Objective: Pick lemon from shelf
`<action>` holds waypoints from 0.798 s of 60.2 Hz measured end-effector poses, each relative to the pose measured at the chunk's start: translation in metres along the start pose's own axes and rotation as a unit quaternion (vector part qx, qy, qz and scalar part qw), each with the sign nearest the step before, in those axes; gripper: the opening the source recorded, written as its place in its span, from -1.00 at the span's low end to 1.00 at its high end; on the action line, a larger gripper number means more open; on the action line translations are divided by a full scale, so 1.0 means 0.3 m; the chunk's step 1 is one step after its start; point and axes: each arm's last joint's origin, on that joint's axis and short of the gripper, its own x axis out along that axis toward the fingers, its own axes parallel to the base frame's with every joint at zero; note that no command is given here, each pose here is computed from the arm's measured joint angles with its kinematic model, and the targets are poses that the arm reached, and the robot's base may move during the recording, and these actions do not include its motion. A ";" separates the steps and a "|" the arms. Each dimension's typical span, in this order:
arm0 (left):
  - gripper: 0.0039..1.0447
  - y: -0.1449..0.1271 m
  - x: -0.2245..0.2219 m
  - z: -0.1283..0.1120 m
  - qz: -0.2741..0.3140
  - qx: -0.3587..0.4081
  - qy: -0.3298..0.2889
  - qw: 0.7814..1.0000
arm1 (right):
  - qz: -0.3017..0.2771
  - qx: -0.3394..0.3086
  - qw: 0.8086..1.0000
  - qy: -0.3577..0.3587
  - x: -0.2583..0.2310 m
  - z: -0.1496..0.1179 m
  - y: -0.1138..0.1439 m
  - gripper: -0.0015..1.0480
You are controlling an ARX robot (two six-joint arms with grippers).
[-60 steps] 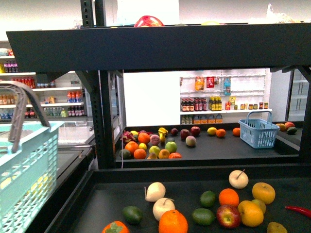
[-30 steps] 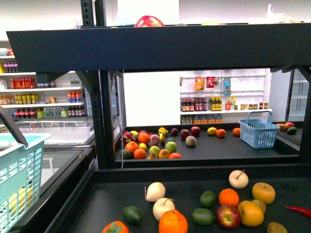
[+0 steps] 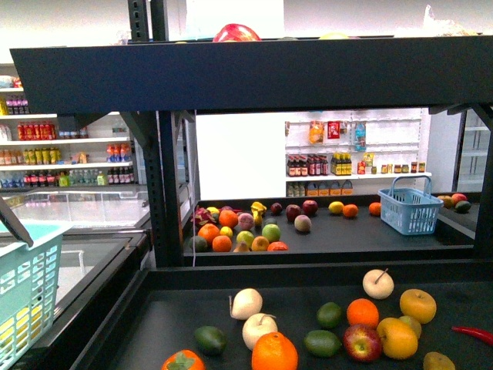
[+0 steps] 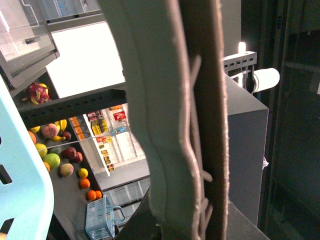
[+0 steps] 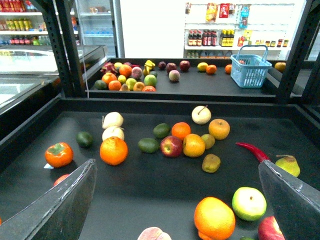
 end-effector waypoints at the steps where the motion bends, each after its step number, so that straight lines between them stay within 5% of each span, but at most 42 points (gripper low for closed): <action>1: -0.85 0.003 -0.002 0.001 -0.001 0.000 0.000 1.000 | 0.000 0.000 1.000 0.000 0.000 0.000 0.000 0.86; 34: -0.85 0.070 -0.043 -0.001 0.015 -0.027 -0.012 0.999 | 0.000 0.000 1.000 0.000 0.000 0.000 0.000 0.86; 48: -0.07 0.096 -0.075 0.002 0.032 -0.013 -0.007 0.999 | 0.000 0.000 1.000 0.000 0.000 0.000 0.000 0.86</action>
